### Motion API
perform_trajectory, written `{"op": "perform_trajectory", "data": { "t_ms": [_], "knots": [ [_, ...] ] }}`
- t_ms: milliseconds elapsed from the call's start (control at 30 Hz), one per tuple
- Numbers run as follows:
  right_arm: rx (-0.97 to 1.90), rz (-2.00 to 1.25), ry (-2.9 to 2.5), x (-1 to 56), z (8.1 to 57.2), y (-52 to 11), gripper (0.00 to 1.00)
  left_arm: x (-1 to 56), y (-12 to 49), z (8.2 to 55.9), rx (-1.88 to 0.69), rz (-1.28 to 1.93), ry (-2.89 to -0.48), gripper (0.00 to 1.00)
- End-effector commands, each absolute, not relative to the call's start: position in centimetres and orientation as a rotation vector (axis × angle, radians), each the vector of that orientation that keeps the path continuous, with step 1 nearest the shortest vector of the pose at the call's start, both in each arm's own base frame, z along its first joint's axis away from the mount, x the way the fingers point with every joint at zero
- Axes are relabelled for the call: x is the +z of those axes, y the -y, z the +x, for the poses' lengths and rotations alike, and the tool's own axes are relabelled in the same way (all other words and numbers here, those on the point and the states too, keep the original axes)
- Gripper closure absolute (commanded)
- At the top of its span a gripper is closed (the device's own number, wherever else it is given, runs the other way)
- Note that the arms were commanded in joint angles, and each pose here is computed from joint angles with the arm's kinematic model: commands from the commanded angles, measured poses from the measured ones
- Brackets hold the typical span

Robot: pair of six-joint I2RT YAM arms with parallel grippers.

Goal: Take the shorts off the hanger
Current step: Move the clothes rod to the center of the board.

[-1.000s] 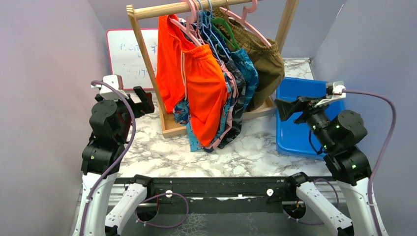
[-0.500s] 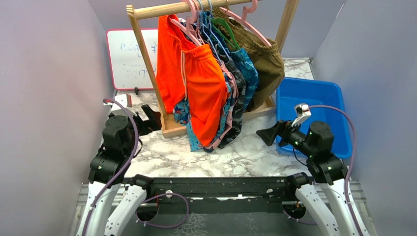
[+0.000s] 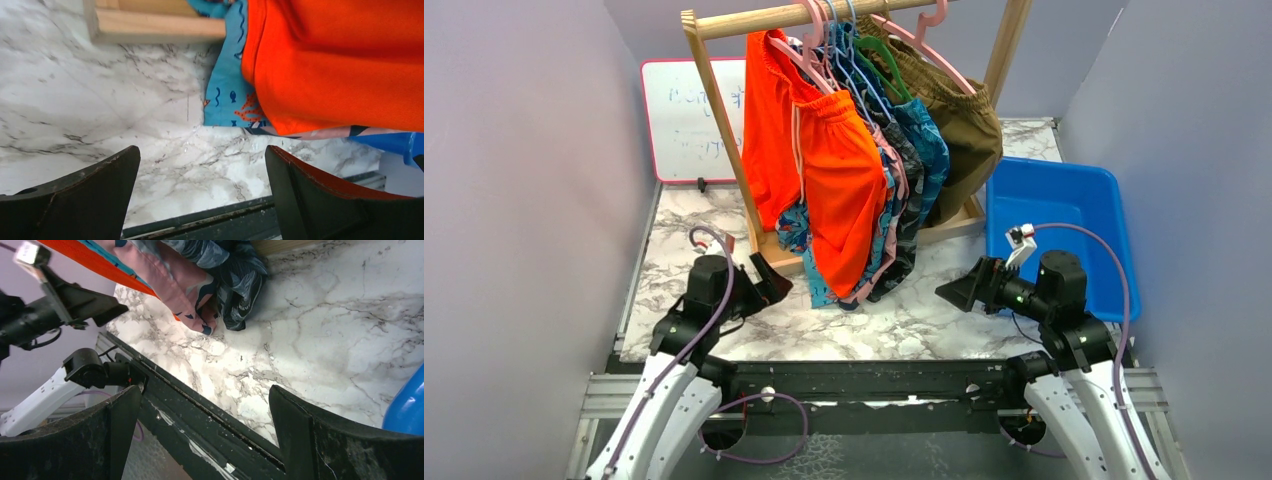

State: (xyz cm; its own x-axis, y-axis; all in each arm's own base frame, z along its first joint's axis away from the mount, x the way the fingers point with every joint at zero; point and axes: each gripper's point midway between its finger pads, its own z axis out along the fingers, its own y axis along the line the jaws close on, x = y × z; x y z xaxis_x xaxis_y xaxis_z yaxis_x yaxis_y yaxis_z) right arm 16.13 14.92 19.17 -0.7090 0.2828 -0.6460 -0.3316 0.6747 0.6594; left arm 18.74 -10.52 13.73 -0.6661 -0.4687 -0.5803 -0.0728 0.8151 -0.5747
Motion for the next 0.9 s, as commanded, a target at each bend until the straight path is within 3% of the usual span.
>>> {"op": "perform_trajectory", "data": {
  "t_ms": [0, 333, 633, 867],
  "knots": [
    [1.08, -0.013, -2.147, 18.8, 15.2, -15.2, 0.01, 13.1, 14.2, 18.9, -0.939, -0.454, -2.259, 0.03],
    [0.998, 0.04, -2.145, 19.1, 16.3, -14.3, 0.01, 10.6, 15.3, 23.8, -0.995, -0.502, -2.113, 0.06],
    [0.955, 0.054, -2.18, 18.4, 16.9, -13.9, 0.01, 7.8, 13.1, 29.6, -0.724, -0.515, -2.103, 0.1],
    [0.942, 0.055, -2.18, 18.7, 17.0, -13.8, 0.01, 6.9, 11.6, 32.3, -0.653, -0.535, -2.106, 0.12]
  ]
}}
